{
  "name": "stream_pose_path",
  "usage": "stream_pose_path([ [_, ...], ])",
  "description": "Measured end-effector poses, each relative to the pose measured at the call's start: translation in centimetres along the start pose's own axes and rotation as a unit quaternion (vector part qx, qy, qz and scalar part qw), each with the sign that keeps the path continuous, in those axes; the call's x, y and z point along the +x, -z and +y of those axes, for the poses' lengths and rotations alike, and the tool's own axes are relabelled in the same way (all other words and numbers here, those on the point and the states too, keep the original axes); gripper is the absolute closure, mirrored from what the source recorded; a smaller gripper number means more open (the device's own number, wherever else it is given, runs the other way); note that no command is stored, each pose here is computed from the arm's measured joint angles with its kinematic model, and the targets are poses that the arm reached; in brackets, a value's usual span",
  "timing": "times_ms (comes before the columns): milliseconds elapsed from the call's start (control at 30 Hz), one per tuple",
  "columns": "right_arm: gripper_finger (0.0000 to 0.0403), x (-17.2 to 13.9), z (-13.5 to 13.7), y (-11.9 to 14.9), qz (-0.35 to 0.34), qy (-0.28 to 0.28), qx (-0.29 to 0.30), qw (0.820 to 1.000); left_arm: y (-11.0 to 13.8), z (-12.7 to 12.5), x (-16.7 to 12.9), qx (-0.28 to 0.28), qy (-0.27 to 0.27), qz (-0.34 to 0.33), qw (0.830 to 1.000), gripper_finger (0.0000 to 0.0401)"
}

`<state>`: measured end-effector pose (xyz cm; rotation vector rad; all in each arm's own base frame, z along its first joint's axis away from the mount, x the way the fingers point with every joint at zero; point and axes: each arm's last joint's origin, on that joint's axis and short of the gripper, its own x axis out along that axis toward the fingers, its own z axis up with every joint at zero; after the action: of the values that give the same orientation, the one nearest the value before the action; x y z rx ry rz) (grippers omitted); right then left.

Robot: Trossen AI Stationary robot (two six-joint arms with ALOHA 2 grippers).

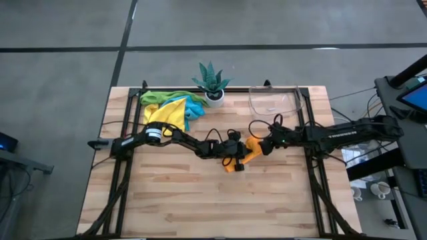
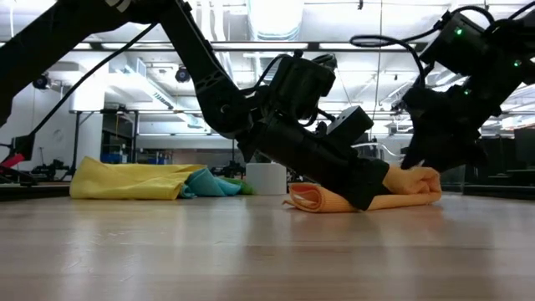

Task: Roll microfiber towels into tight, uniform cylinder then place into a basket
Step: Roll the orange microfiber cloth

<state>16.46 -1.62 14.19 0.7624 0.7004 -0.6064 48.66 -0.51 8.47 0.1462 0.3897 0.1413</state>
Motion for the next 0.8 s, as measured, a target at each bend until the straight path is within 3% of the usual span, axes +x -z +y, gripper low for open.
stream_pose_path([
  [167, 0.0289, 0.4, -0.1, 0.2, 0.003, 0.017, -0.003, 1.0, 0.0, 0.0, 0.0, 0.0, 0.004, 0.0, 1.0, 0.0401],
  [333, 0.038, 0.5, -0.2, 0.2, 0.005, 0.02, -0.012, 1.0, -0.2, -0.2, -0.1, 0.008, 0.054, -0.005, 0.998, 0.0401],
  [467, 0.0388, 0.5, -0.1, 0.2, 0.004, 0.019, -0.013, 1.0, -1.2, -0.5, -1.0, 0.036, 0.074, 0.008, 0.997, 0.0401],
  [600, 0.0389, 0.6, -0.1, 0.2, 0.002, 0.022, -0.017, 1.0, -3.6, -0.9, -2.5, 0.044, 0.067, -0.025, 0.996, 0.0401],
  [700, 0.0389, 0.6, -0.1, 0.2, 0.001, 0.021, -0.017, 1.0, -5.1, -1.0, -3.1, 0.03, 0.016, -0.079, 0.996, 0.0401],
  [800, 0.039, 0.6, -0.1, 0.2, 0.002, 0.022, -0.017, 1.0, -5.0, -0.9, -2.9, -0.004, -0.035, -0.094, 0.995, 0.0401],
])
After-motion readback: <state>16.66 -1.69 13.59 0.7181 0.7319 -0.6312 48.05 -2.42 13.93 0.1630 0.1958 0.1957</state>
